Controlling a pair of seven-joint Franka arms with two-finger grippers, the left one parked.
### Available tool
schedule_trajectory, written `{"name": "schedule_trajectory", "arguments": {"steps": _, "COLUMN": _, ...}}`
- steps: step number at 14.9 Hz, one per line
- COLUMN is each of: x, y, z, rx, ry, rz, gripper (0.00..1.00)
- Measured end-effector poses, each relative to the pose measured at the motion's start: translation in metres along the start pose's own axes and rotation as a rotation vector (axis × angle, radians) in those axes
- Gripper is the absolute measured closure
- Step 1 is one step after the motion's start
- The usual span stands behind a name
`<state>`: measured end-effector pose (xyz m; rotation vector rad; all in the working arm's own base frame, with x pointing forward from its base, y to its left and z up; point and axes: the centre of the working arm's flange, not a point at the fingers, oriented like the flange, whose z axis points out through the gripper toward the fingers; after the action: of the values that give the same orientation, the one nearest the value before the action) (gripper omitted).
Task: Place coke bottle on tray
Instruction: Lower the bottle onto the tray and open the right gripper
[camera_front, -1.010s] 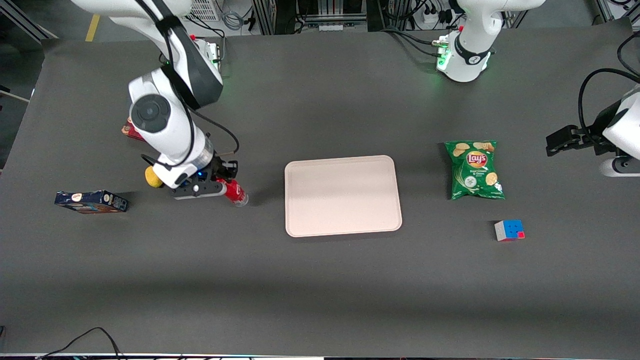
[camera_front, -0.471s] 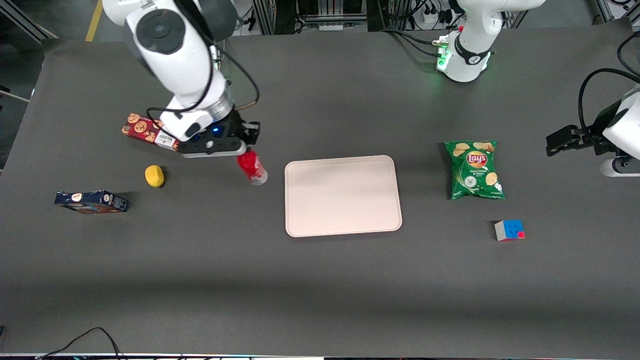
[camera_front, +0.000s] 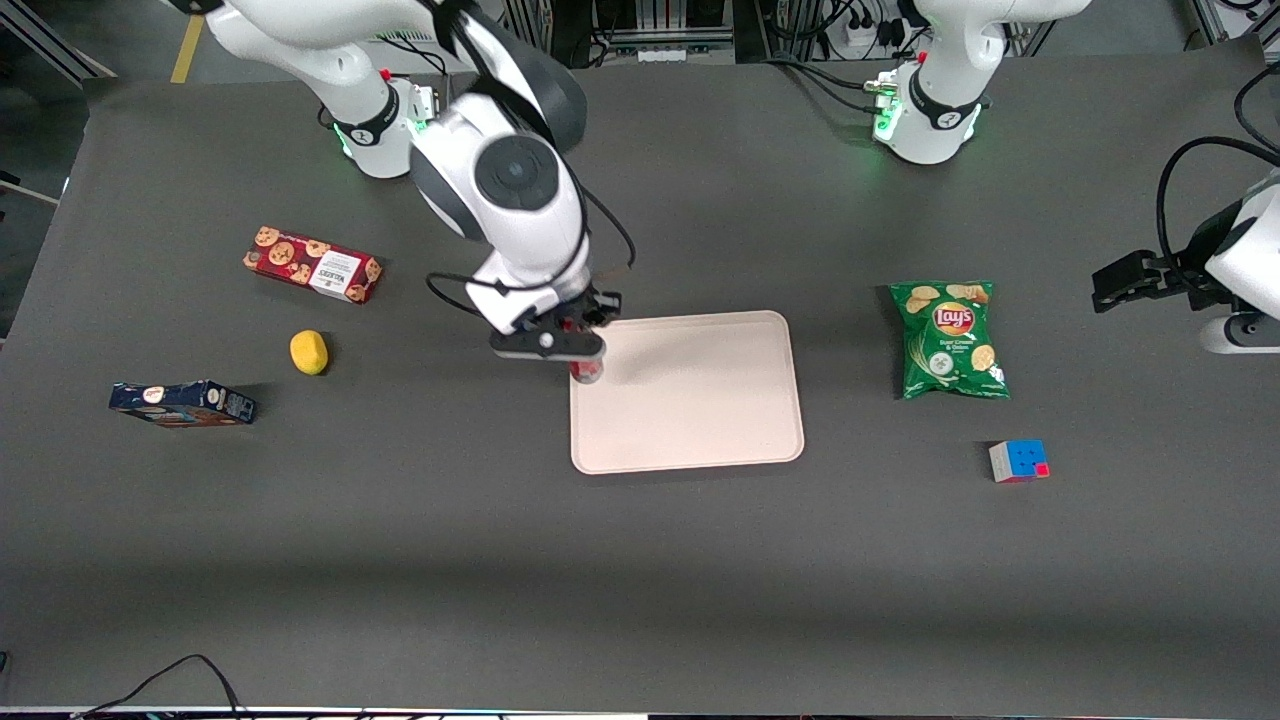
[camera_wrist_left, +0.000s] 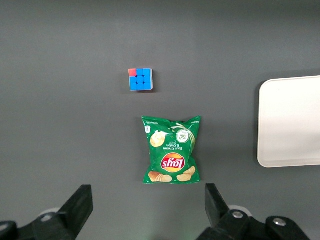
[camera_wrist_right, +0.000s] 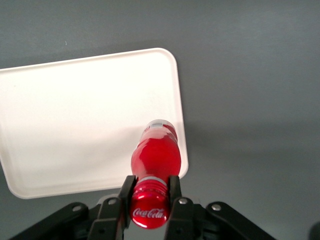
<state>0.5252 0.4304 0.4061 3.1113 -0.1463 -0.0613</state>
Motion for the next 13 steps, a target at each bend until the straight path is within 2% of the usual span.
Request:
{"name": "schedule_trajectory", "arguments": {"steps": 4, "x": 0.019, "y": -0.01, "z": 0.05, "rx": 0.024, "ry": -0.022, "rz": 0.016, "gripper": 0.69}}
{"name": "schedule_trajectory", "arguments": {"steps": 13, "x": 0.028, "y": -0.009, "z": 0.076, "rx": 0.021, "ry": -0.039, "rz": 0.03, "gripper": 0.68}}
